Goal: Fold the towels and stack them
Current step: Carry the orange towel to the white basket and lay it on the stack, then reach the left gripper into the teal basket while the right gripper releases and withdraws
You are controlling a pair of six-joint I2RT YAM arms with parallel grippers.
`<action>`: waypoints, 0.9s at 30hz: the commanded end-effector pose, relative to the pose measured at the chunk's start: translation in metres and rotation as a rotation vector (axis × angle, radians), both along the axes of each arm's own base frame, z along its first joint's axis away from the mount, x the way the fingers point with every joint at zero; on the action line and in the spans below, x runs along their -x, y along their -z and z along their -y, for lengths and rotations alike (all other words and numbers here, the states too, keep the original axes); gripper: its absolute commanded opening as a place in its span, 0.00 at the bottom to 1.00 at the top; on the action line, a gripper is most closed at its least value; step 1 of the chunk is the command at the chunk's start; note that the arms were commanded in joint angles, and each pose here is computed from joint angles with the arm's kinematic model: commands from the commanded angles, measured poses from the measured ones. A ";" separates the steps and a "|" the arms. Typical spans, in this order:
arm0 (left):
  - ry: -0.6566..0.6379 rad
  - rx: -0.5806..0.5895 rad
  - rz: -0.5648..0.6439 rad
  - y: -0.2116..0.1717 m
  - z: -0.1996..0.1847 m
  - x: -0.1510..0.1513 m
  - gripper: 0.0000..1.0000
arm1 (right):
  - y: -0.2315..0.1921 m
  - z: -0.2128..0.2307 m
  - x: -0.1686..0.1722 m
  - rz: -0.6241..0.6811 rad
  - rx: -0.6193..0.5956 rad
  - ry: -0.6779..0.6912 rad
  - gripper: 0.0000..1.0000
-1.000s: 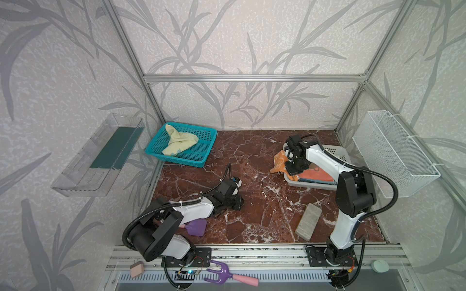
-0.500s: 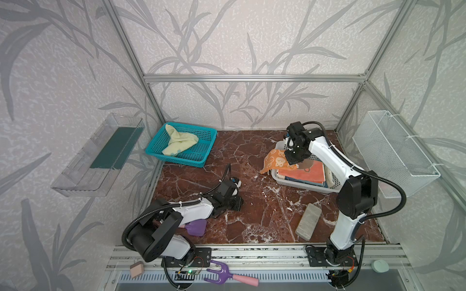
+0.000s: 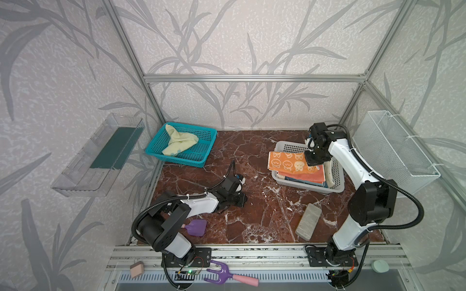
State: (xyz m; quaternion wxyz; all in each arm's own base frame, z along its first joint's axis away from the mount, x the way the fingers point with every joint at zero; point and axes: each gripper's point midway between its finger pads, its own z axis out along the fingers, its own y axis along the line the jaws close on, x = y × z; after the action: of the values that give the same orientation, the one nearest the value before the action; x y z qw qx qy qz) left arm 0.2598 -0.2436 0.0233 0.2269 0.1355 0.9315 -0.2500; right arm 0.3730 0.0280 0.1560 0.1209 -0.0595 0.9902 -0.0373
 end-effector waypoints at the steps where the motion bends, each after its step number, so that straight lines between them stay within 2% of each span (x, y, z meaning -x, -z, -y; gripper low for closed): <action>1: 0.007 -0.020 -0.027 0.008 -0.002 0.002 0.28 | 0.014 0.015 -0.009 0.029 -0.006 0.034 0.00; 6: 0.005 -0.022 -0.039 0.010 -0.003 0.004 0.28 | 0.032 0.034 -0.010 0.010 0.049 0.095 0.00; 16: 0.004 -0.033 -0.008 -0.004 -0.001 -0.005 0.28 | 0.017 0.070 0.001 0.087 0.106 0.239 0.00; 17: 0.003 -0.041 -0.002 -0.007 -0.002 -0.007 0.28 | 0.017 0.071 0.003 0.085 0.108 0.245 0.05; 18: 0.004 -0.047 0.009 -0.011 -0.003 -0.011 0.28 | 0.017 0.070 0.005 0.086 0.101 0.251 0.15; 20: -0.033 -0.053 0.037 -0.025 -0.006 -0.024 0.28 | 0.012 0.069 0.011 0.098 0.089 0.272 0.46; 21: -0.038 -0.056 0.061 -0.035 -0.008 -0.033 0.29 | 0.006 0.068 0.014 0.114 0.082 0.286 0.54; 24: -0.070 -0.075 0.139 -0.072 -0.016 -0.063 0.29 | -0.021 0.063 0.018 0.200 0.037 0.297 0.61; 27: -0.143 -0.085 0.221 -0.116 -0.034 -0.100 0.33 | -0.051 0.055 0.020 0.314 -0.023 0.296 0.63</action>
State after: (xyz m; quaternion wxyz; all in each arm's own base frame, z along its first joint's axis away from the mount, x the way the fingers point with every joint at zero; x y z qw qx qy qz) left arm 0.3357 -0.2322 0.0987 0.2940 0.1128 0.9250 -0.2128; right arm 0.3561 -0.0340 0.1776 0.2143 0.0783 0.9705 -0.0776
